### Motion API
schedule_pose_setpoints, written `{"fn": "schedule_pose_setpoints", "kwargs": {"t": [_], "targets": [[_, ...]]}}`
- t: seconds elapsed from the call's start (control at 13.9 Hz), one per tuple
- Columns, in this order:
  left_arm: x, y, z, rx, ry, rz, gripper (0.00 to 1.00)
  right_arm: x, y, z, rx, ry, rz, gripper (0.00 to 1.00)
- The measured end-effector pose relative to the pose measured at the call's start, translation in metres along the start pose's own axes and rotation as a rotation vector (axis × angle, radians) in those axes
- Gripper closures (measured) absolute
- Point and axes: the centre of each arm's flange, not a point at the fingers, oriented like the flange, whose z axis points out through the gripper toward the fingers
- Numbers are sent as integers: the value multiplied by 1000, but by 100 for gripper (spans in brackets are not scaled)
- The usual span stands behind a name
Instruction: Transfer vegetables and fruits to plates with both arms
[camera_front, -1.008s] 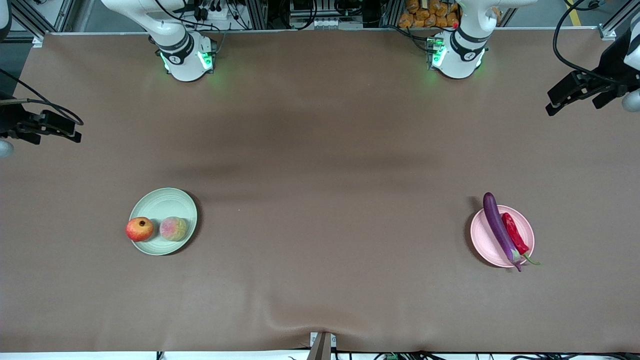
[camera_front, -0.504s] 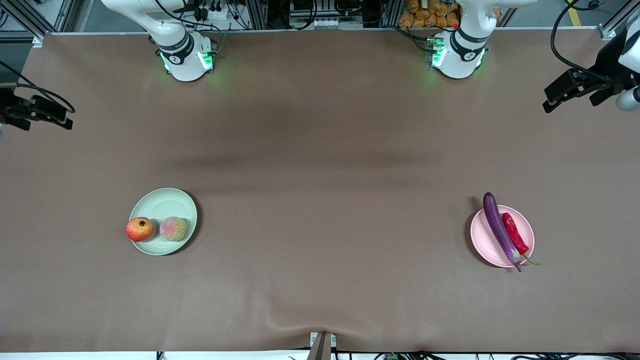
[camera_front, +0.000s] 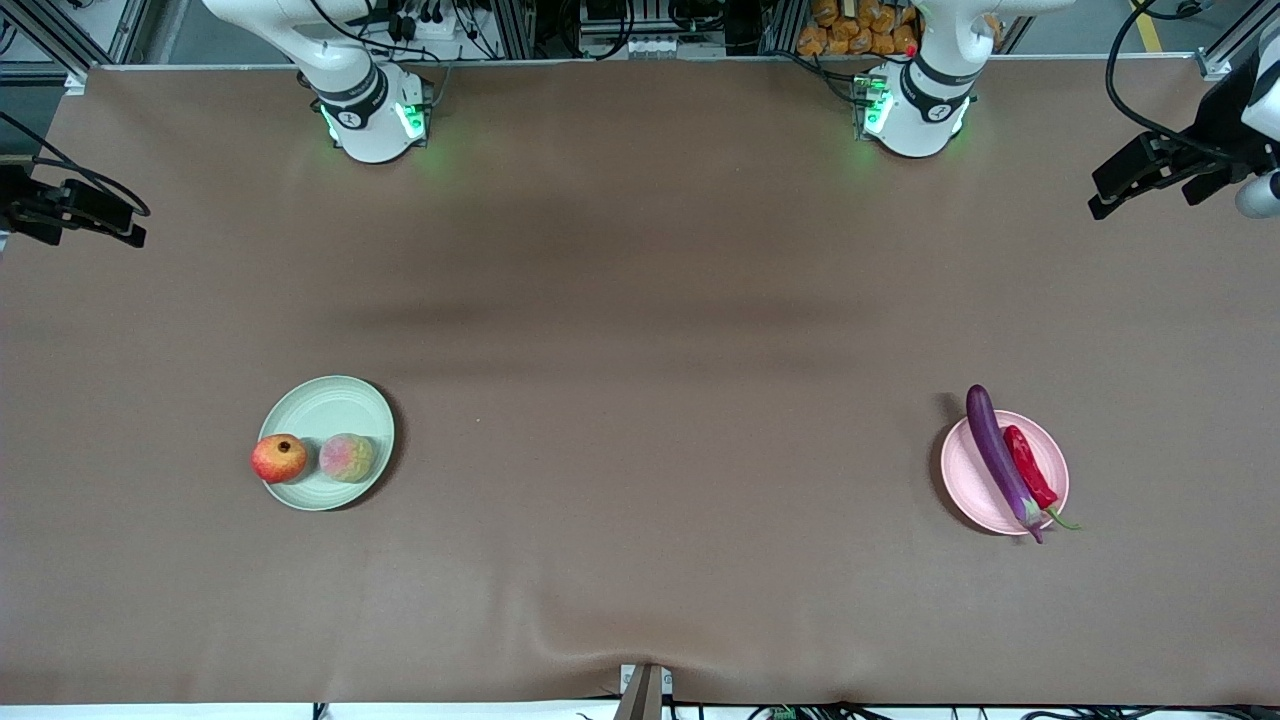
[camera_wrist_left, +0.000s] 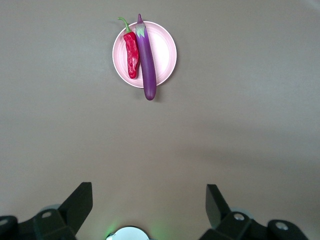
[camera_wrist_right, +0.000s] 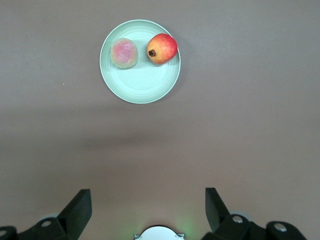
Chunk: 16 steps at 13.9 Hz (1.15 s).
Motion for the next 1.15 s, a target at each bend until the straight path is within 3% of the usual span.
{"fn": "schedule_pose_setpoints", "kwargs": {"t": [1.15], "targets": [[-5,-2,-8,5,-18,-1,0,0,-2,-7,-2,15,26,0]]}}
